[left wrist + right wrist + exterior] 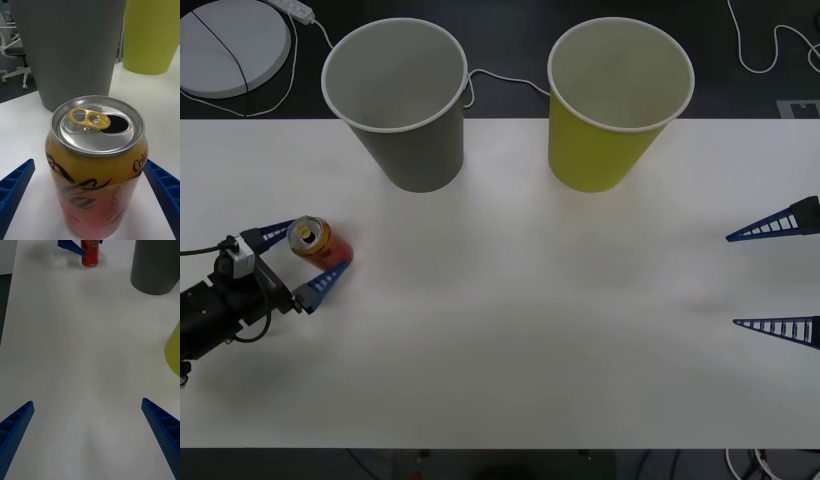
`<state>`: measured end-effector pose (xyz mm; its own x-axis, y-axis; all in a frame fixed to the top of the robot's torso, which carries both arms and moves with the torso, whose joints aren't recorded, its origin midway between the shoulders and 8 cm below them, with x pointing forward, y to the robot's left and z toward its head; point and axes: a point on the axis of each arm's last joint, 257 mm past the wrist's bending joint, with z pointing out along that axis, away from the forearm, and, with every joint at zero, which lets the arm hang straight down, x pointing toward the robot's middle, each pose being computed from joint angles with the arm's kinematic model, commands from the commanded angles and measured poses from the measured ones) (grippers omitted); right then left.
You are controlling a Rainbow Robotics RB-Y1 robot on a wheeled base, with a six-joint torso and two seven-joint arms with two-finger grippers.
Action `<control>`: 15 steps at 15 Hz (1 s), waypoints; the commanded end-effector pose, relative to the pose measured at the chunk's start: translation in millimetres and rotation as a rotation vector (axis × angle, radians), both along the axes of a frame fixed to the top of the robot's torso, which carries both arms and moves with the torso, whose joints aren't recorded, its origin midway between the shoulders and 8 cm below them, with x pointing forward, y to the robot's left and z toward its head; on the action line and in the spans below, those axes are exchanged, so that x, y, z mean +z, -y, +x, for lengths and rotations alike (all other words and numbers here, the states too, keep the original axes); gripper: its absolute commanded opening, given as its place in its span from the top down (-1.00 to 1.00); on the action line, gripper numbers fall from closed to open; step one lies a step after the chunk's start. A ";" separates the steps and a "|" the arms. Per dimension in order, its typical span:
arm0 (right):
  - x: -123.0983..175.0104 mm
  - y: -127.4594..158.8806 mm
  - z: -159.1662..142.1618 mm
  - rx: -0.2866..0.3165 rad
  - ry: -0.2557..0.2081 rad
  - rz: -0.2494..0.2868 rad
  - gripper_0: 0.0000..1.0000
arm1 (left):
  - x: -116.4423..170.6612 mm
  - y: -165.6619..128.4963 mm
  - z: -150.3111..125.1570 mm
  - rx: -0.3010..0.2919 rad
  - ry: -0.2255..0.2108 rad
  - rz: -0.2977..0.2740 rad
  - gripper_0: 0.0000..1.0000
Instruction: Put the can into the green bin and the plastic bottle into the gray bin
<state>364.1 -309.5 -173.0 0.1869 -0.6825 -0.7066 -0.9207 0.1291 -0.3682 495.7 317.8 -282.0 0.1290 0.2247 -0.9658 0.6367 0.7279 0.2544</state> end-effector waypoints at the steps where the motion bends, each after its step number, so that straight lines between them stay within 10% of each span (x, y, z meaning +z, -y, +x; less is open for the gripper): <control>1: 0.0 0.0 0.0 0.000 0.000 0.000 -1.00 | -1.8 10.4 7.9 0.003 -0.004 -0.004 -1.00; 7: 0.0 0.0 0.0 0.000 0.000 0.000 -1.00 | -1.8 18.6 14.0 0.000 -0.006 -0.004 -1.00; 9: 0.0 0.0 0.0 0.000 0.000 0.000 -1.00 | -1.9 18.9 13.4 -0.002 -0.005 -0.003 0.85; 15: 0.0 0.0 0.0 0.000 0.000 0.000 -1.00 | -0.4 23.8 10.9 -0.027 0.001 0.005 1.00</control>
<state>364.1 -309.5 -173.0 0.1869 -0.6825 -0.7065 -0.9207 0.1291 -0.3682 507.2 294.3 -282.3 0.1347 0.2234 -0.9654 0.6529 0.7129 0.2560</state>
